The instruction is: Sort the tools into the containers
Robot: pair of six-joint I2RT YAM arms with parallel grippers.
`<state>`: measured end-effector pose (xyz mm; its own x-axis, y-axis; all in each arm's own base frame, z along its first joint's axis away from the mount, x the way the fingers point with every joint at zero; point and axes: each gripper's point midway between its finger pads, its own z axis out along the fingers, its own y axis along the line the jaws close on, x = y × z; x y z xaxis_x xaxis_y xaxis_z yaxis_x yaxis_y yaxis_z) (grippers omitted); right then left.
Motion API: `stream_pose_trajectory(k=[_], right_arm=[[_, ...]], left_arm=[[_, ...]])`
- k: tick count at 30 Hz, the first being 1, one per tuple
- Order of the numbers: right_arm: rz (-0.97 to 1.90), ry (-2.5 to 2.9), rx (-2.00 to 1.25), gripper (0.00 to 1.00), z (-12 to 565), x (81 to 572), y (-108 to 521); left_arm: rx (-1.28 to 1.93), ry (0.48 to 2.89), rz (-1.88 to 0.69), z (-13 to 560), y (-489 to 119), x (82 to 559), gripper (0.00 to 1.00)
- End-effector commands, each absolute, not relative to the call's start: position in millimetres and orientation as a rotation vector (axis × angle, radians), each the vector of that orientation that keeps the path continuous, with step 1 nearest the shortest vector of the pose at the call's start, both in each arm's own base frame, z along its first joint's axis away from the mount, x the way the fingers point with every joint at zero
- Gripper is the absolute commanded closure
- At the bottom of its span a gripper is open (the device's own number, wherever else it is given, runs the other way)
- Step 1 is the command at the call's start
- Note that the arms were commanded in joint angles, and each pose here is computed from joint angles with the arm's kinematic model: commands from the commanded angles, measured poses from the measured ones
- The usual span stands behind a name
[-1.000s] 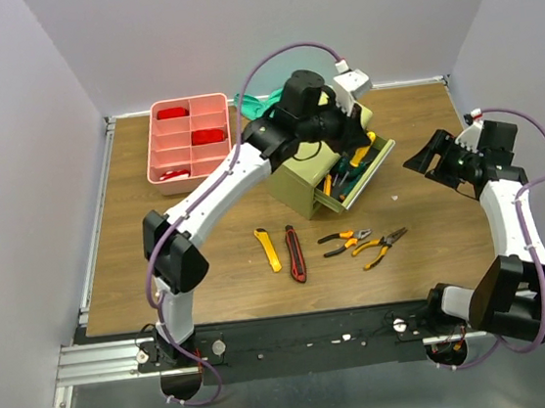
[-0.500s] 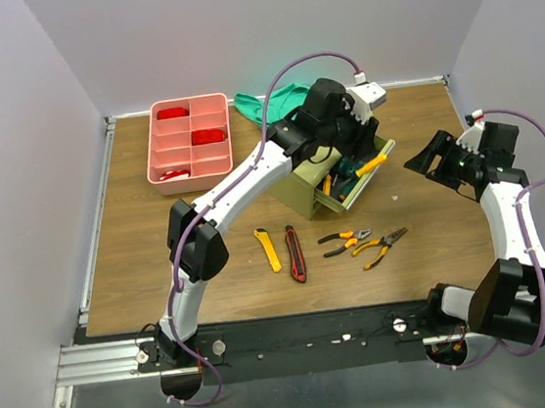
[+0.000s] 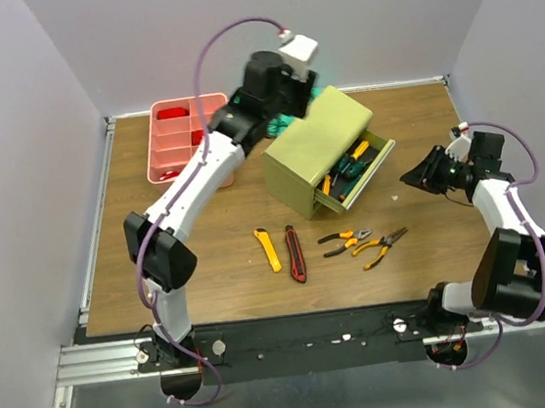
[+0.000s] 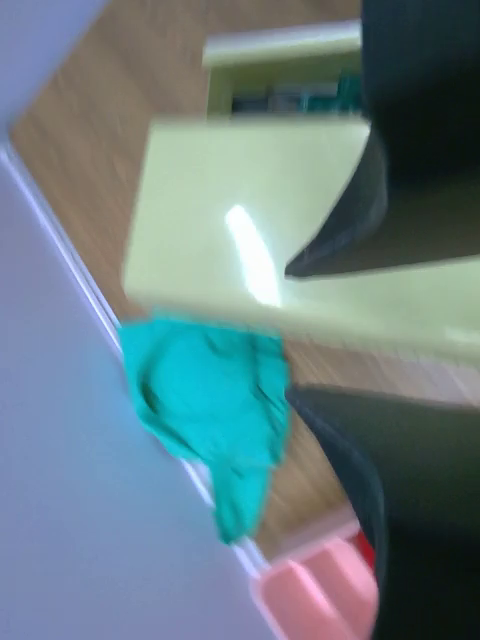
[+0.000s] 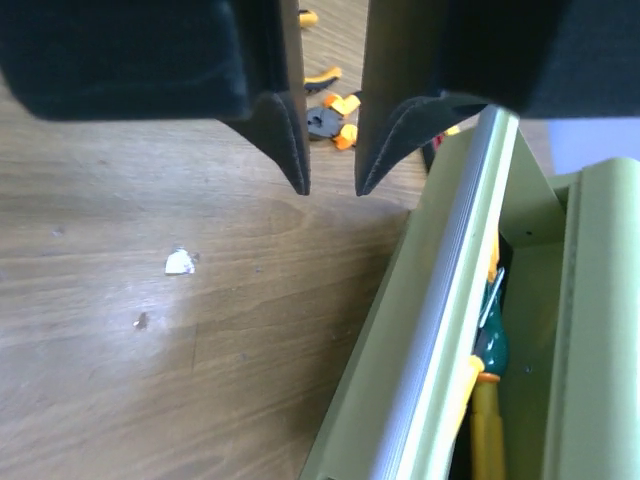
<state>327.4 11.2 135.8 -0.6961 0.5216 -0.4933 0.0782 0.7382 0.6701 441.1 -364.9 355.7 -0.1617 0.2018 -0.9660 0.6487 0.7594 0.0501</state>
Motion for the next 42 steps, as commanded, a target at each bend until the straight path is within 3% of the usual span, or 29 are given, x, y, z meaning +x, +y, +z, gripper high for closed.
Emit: stream_pose_trajectory(k=[1,2,4,12,25,42], right_arm=[[0.914,2.177,0.37,0.76,140,344,24],[0.944,2.193,0.364,0.78,135,346,28],[0.968,2.195,0.352,0.82,137,352,35],[1.091,2.21,0.194,0.86,147,366,80],[1.155,2.228,0.131,0.86,149,398,108],[1.238,2.249,0.099,0.85,149,426,145]], left_arm=[[0.441,1.94,-0.25,297,-263,491,0.57],[0.431,1.974,-0.234,284,-246,498,0.79],[0.556,1.984,-0.282,266,-249,499,1.0],[0.711,2.028,-0.453,227,-283,502,1.0],[0.9,2.04,-0.71,203,-322,463,1.0],[0.89,2.058,-0.683,200,-322,458,1.0]])
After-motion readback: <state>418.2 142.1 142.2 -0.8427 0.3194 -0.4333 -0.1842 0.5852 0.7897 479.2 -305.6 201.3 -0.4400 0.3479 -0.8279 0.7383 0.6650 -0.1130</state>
